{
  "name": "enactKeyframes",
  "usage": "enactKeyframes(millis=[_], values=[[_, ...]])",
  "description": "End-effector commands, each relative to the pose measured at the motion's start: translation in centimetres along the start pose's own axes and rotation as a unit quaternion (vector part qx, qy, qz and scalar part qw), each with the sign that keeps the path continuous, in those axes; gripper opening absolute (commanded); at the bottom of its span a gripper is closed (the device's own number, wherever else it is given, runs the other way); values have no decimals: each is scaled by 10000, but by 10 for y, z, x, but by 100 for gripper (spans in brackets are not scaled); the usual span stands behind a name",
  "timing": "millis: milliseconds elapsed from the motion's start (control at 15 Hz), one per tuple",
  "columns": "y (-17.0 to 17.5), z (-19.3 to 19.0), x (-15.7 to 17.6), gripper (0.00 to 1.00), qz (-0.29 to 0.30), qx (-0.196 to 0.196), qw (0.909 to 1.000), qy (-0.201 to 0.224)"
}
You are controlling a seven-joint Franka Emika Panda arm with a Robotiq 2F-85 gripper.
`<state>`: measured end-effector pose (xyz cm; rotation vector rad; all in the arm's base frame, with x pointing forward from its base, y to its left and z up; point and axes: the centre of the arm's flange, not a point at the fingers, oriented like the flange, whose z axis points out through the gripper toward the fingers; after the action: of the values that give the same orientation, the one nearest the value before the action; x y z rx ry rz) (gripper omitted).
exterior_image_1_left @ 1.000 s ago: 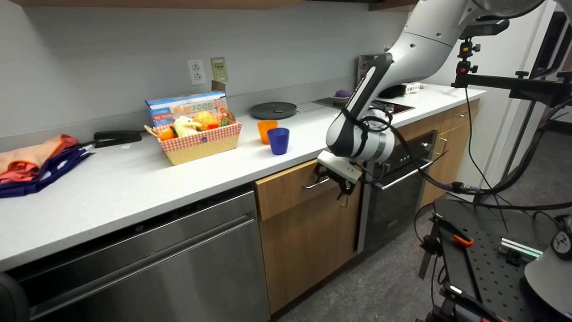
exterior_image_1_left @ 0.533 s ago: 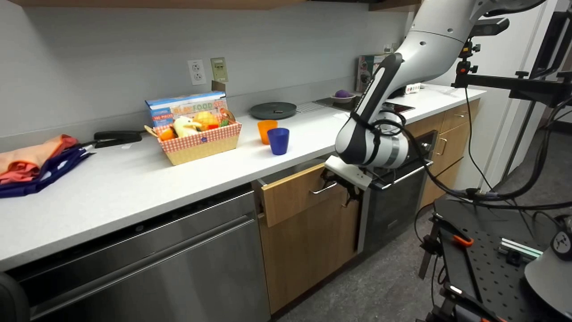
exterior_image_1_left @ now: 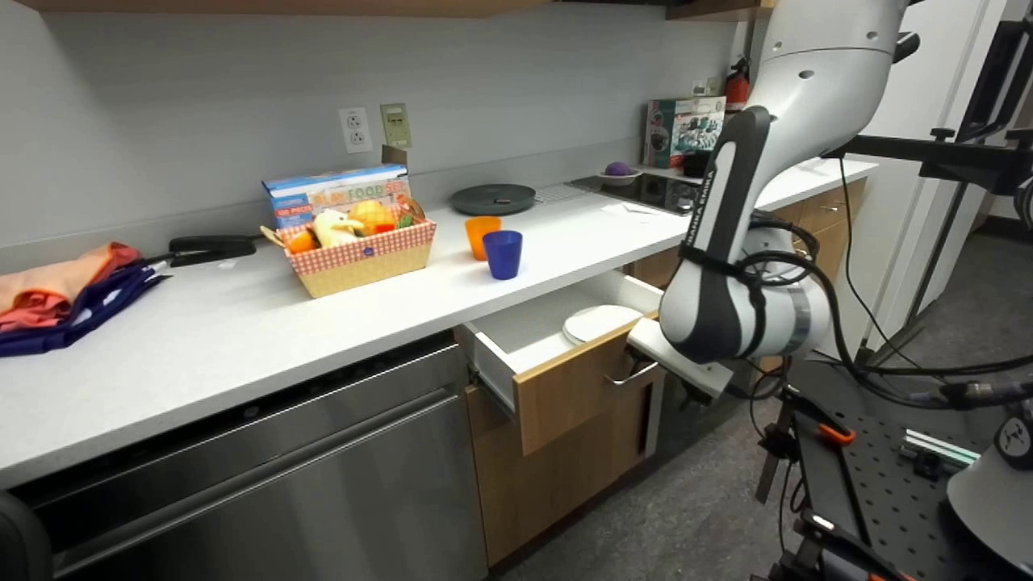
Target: Open the left drawer.
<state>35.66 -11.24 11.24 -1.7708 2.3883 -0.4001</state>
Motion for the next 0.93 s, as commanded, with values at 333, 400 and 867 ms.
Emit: enactKeyframes(millis=[333,400,867], values=[[51,-54,-30,100,-152,-296,9973,650],[44,-60,-22,100,-357,-417,9964,640],[-1,-67,20,100,-960,-579,9921,565]])
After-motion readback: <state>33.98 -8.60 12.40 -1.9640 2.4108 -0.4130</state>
